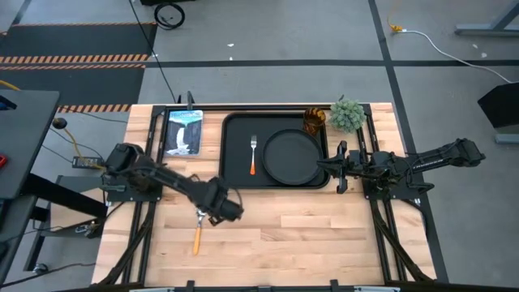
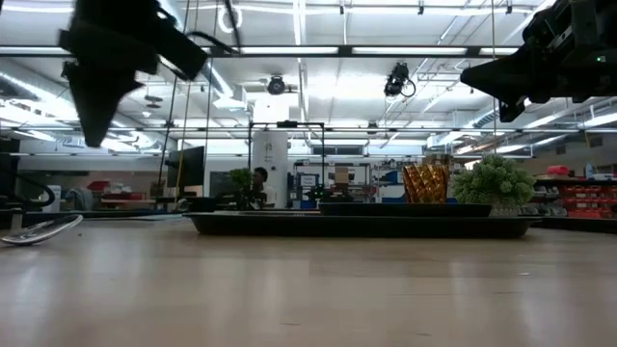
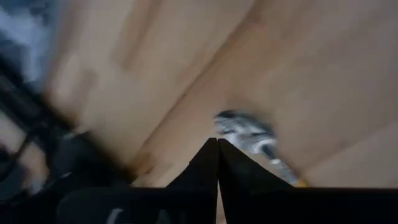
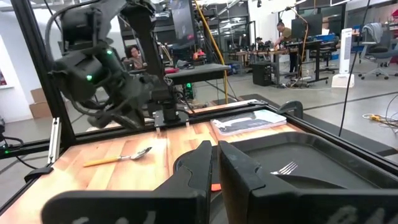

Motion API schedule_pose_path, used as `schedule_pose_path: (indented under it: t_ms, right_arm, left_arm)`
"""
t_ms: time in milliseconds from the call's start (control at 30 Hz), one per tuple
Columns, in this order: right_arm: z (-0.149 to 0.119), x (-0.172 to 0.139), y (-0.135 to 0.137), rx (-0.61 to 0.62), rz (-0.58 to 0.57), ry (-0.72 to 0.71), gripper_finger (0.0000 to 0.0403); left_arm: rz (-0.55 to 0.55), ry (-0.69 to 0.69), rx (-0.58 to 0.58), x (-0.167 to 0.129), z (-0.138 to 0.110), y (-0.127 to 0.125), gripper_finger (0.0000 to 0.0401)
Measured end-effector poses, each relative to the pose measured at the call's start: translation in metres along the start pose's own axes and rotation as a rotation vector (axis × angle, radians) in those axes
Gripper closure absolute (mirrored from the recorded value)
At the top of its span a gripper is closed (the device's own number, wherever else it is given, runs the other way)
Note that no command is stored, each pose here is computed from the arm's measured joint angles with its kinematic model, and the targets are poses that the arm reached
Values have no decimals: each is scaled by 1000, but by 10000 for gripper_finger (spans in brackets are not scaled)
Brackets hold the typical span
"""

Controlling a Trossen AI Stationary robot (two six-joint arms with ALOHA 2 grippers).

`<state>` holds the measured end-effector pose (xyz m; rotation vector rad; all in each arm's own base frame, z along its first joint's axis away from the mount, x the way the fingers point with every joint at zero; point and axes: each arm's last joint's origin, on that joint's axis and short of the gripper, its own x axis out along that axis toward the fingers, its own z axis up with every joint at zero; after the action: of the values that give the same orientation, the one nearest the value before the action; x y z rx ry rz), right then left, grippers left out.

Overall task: Pick and place plate/cup/fork/spoon on tray
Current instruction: Put the yellow spoon on the black serving tray to the left of the orange fork

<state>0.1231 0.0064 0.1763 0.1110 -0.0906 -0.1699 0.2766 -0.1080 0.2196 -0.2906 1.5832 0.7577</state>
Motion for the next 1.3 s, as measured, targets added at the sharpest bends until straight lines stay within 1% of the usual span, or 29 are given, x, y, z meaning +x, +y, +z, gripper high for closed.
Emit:
schedule_pose_path:
  t_ms: [67,233,333,433,567,667,733,800,900,933,1000,1300]
  right_arm:
    - [0,0,0,0,0,0,369]
    - [0,0,0,0,0,0,369]
    - [0,0,0,0,0,0,369]
    - [0,0,0,0,0,0,369]
    - [0,0,0,0,0,0,369]
    - [0,0,0,0,0,0,369]
    - [0,0,0,0,0,0,369]
    - [0,0,0,0,0,0,369]
    - [0,0,0,0,0,0,369]
    - [0,0,0,0,0,0,369]
    - [0,0,0,0,0,0,369]
    - [0,0,0,0,0,0,369]
  left_arm:
    - [13,-33,-18,-5,-9,0,396]
    - [-29,-114,-60,-15,-25,1,397]
    - [-25,-113,-96,-6,-36,7,398]
    - [-80,-104,-155,11,-48,16,399]
    - [-231,-83,-282,29,-65,28,399]
    - [-340,0,-443,41,-77,35,393]
    - [-372,58,-581,51,-84,38,384]
    - [-378,125,-668,60,-91,38,375]
    - [-345,236,-694,71,-97,38,361]
    - [-338,252,-691,74,-98,37,355]
    - [-362,257,-688,75,-97,34,339]
    - [-478,135,-654,72,-90,26,238]
